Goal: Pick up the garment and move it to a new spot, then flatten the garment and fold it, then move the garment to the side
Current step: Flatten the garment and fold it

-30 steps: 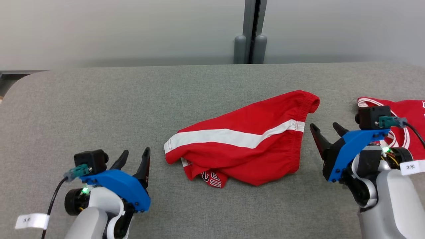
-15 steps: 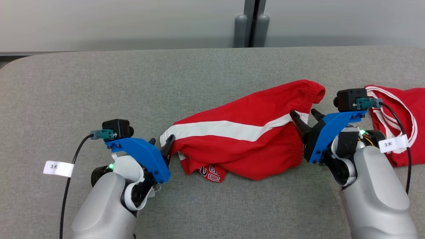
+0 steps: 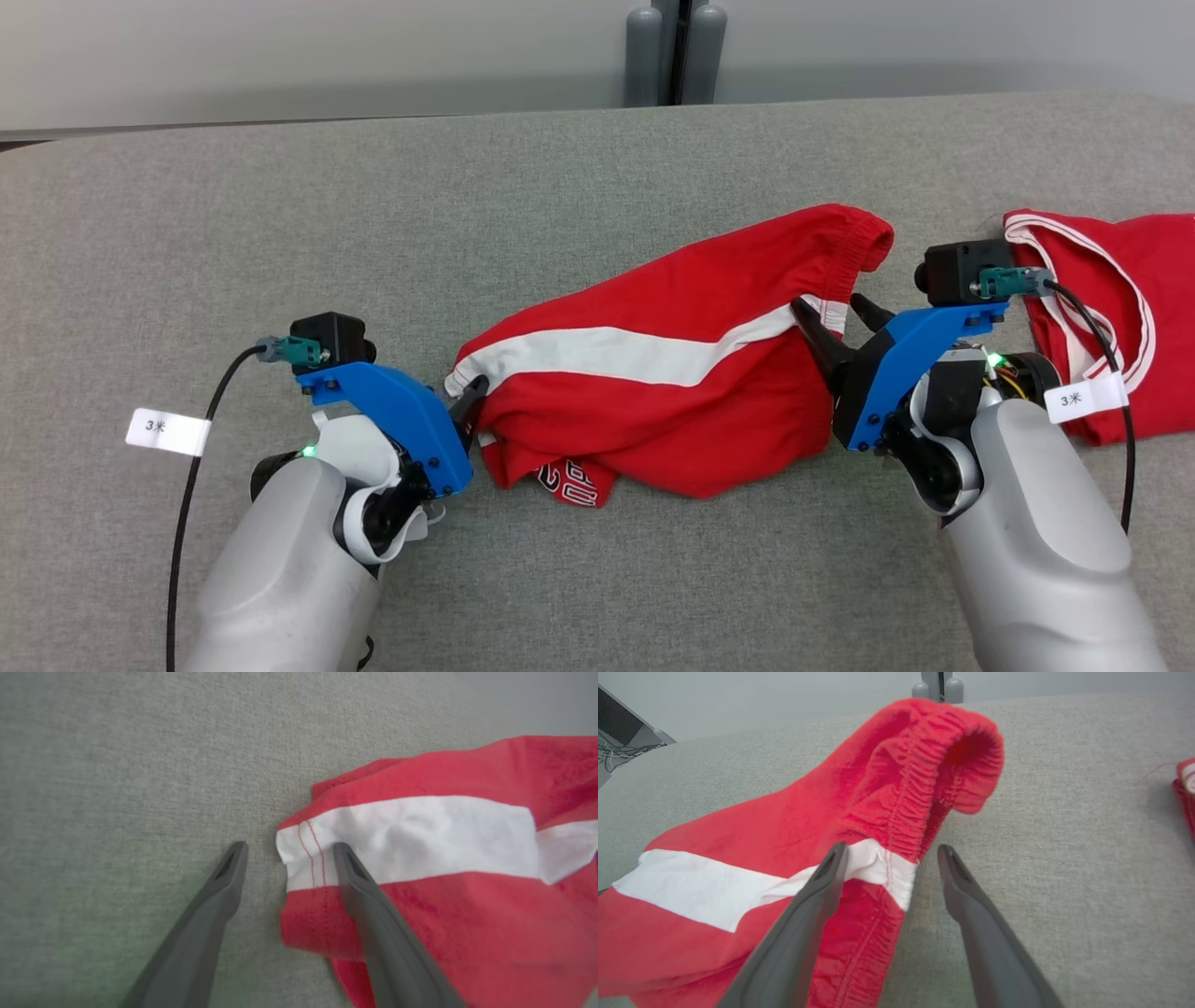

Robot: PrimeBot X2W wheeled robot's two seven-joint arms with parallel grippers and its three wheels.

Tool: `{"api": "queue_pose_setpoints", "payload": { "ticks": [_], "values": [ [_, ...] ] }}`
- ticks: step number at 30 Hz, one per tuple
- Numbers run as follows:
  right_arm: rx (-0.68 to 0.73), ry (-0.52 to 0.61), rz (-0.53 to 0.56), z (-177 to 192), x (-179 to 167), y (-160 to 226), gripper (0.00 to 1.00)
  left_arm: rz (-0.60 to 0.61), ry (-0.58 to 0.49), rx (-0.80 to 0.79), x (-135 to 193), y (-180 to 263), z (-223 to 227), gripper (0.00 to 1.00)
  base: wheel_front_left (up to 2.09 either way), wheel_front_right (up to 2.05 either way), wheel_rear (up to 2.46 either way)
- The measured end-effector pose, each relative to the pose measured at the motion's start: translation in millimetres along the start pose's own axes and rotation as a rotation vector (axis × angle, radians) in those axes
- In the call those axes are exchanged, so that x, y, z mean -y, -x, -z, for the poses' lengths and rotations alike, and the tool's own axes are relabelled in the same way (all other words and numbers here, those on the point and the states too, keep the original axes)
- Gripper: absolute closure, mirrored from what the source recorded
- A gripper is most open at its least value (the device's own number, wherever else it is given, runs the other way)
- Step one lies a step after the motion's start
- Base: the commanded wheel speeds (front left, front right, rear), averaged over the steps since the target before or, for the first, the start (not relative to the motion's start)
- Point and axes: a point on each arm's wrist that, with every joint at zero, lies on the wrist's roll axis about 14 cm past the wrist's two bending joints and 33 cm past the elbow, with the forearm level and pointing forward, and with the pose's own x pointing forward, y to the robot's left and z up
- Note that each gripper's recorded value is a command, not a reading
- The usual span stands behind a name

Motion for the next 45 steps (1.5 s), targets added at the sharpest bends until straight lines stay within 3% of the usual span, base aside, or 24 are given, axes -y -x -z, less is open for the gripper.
{"api": "queue_pose_setpoints", "payload": {
  "ticks": [11, 12, 13, 14, 15, 25, 34, 37, 40, 43, 45],
  "values": [
    [0.003, -0.007, -0.009, 0.6, -0.9, -8.5, 0.0, -0.002, -0.052, -0.082, 1.9, -9.8, 7.2, 0.0, 0.0, 0.0, 0.0],
    [0.003, -0.008, -0.008, 0.7, -0.7, -8.9, 0.0, 0.001, -0.054, -0.086, 3.0, -10.3, 7.7, 0.12, 0.0, 0.0, 0.0],
    [0.003, -0.008, -0.008, 0.6, -0.5, -9.1, 0.0, 0.004, -0.059, -0.091, 3.7, -10.6, 8.3, 0.37, 0.0, 0.0, 0.0],
    [0.004, -0.009, -0.008, 0.4, -0.3, -9.2, 0.0, 0.009, -0.064, -0.091, 4.9, -10.7, 8.0, 0.75, 0.0, 0.0, 0.0],
    [0.005, -0.009, -0.008, 0.2, -0.4, -9.3, 0.0, 0.014, -0.067, -0.091, 6.3, -10.8, 7.9, 1.0, 0.0, 0.0, 0.0],
    [0.028, 0.007, -0.025, -5.6, -7.9, -12.1, 0.0, 0.021, -0.132, 0.158, 5.9, 0.3, -26.3, 1.0, 0.0, 0.0, 0.0],
    [0.01, 0.001, -0.01, 9.4, -2.8, -18.2, 0.0, 0.026, -0.116, 0.322, 4.8, 16.6, -27.1, 1.0, 0.0, 0.0, 0.0],
    [0.002, -0.006, -0.013, 12.0, -3.6, -19.4, 0.14, 0.03, -0.116, 0.332, 6.7, 20.2, -26.5, 1.0, 0.0, 0.0, 0.0],
    [-0.005, -0.015, -0.015, 16.3, -3.9, -16.5, 0.19, 0.032, -0.117, 0.346, 9.0, 24.3, -29.8, 1.0, 0.0, 0.0, 0.0],
    [-0.01, -0.028, -0.014, 21.2, -3.0, -10.1, 0.39, 0.034, -0.122, 0.358, 11.8, 27.7, -33.0, 1.0, 0.0, 0.0, 0.0],
    [-0.007, -0.03, -0.013, 21.9, -2.3, -5.0, 0.36, 0.035, -0.123, 0.36, 13.2, 29.3, -33.7, 1.0, 0.0, 0.0, 0.0]
  ]
}}
